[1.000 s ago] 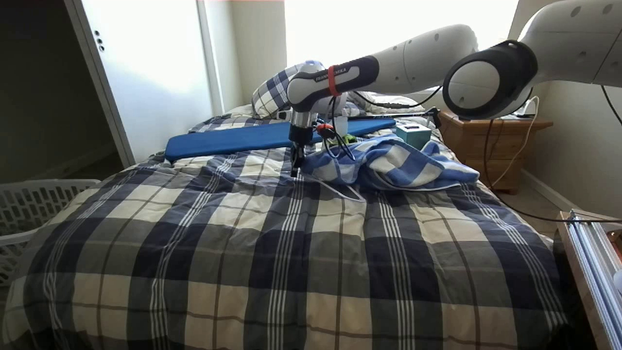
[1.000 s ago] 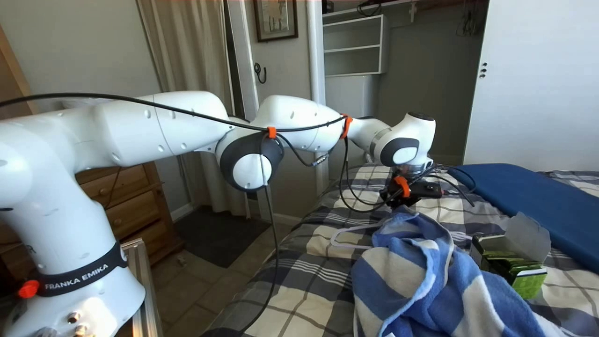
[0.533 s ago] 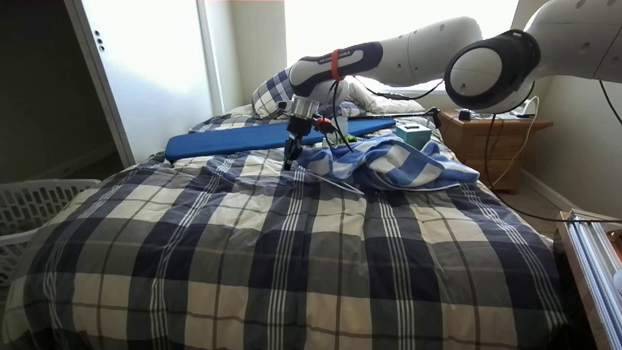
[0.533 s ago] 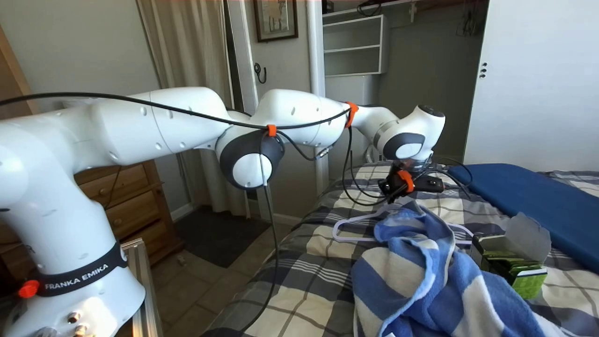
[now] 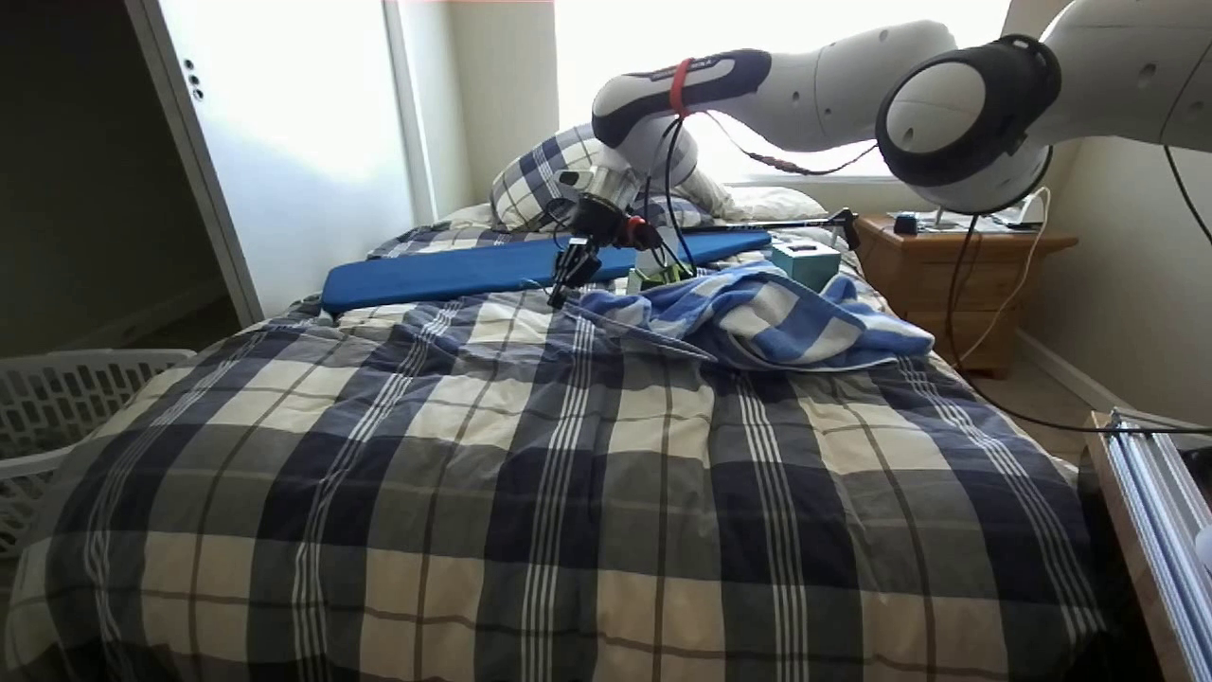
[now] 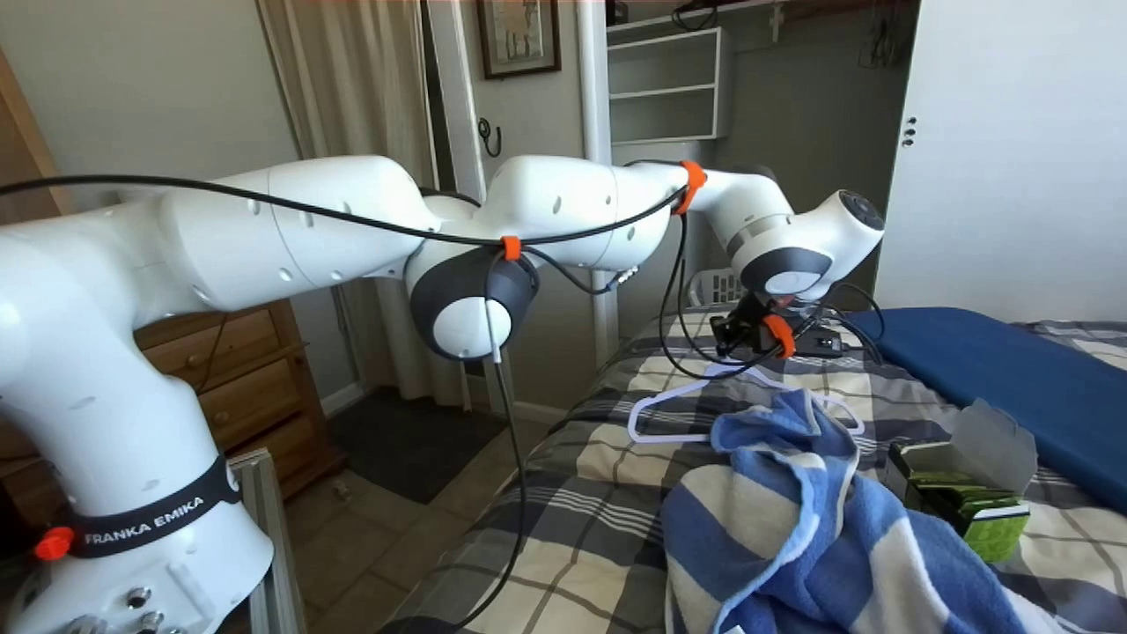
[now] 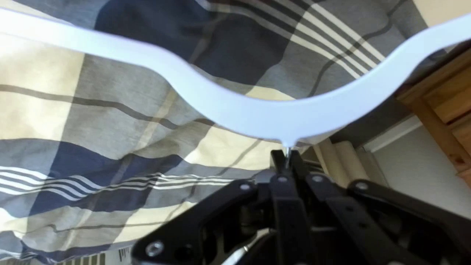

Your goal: Move the hanger to the right.

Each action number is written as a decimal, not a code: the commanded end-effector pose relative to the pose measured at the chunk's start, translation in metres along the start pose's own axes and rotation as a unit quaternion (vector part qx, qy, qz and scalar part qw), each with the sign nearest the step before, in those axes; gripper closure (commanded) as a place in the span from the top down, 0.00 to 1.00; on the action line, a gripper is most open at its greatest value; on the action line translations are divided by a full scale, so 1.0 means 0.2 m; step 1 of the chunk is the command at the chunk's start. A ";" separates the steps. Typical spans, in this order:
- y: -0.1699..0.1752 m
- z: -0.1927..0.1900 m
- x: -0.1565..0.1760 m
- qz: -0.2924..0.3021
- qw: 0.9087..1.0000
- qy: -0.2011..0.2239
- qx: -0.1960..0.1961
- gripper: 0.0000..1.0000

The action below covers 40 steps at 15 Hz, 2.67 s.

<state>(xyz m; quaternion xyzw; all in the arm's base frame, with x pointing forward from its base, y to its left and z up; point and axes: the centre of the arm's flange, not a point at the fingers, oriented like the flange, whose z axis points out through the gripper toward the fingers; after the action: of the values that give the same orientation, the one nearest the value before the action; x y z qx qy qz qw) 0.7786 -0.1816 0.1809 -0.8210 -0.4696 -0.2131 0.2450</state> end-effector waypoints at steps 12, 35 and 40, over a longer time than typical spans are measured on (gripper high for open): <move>0.26 -0.08 -0.31 -0.034 0.979 0.201 0.006 0.01; 0.14 -0.29 -0.79 -0.050 0.965 0.256 0.037 0.01; 0.20 -0.38 -0.92 -0.065 0.955 0.288 -0.029 0.01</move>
<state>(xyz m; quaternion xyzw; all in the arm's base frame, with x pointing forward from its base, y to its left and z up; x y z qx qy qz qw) 0.6946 -0.3404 0.1394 -0.7106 -0.4277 -0.4328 0.3532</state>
